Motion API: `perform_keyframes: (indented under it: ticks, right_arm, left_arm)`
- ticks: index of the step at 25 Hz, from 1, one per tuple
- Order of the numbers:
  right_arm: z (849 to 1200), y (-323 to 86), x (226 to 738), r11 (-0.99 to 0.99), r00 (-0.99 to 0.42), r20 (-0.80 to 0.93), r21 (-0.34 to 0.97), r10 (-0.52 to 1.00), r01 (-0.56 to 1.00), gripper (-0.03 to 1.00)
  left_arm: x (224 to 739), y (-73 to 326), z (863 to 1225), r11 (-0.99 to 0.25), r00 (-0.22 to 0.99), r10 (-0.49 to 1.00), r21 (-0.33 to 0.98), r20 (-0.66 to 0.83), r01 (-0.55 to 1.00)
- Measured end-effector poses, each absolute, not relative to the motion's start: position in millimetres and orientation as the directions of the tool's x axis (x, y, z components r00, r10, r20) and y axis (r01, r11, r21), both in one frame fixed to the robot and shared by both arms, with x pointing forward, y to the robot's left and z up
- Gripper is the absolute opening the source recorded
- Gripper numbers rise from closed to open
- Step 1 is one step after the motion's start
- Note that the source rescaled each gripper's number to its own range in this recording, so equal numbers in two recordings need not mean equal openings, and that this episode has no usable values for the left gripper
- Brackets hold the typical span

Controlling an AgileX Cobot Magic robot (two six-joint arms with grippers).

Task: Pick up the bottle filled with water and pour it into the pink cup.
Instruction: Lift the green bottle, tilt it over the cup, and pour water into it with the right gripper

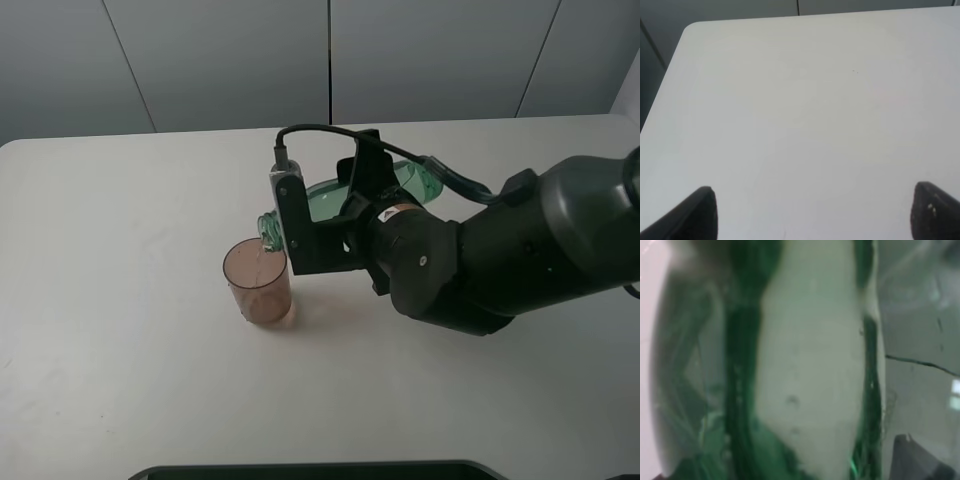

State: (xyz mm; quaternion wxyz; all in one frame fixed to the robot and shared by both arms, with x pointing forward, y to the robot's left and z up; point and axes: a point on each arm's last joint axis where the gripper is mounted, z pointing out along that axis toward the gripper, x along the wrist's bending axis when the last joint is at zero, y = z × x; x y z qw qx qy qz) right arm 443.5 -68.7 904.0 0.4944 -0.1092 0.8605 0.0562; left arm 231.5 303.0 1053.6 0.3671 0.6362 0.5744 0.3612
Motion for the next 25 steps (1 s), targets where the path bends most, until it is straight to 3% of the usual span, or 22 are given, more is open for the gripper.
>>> perform_keyframes:
  ticks: [25]
  right_arm:
    - [907.2, -66.2, 444.8, 0.961, -0.446, -0.881, -0.033, -0.158, -0.276, 0.0]
  left_arm:
    - [231.5, 303.0, 1053.6, -0.07, 0.079, 0.996, 0.882, 0.038, 0.466]
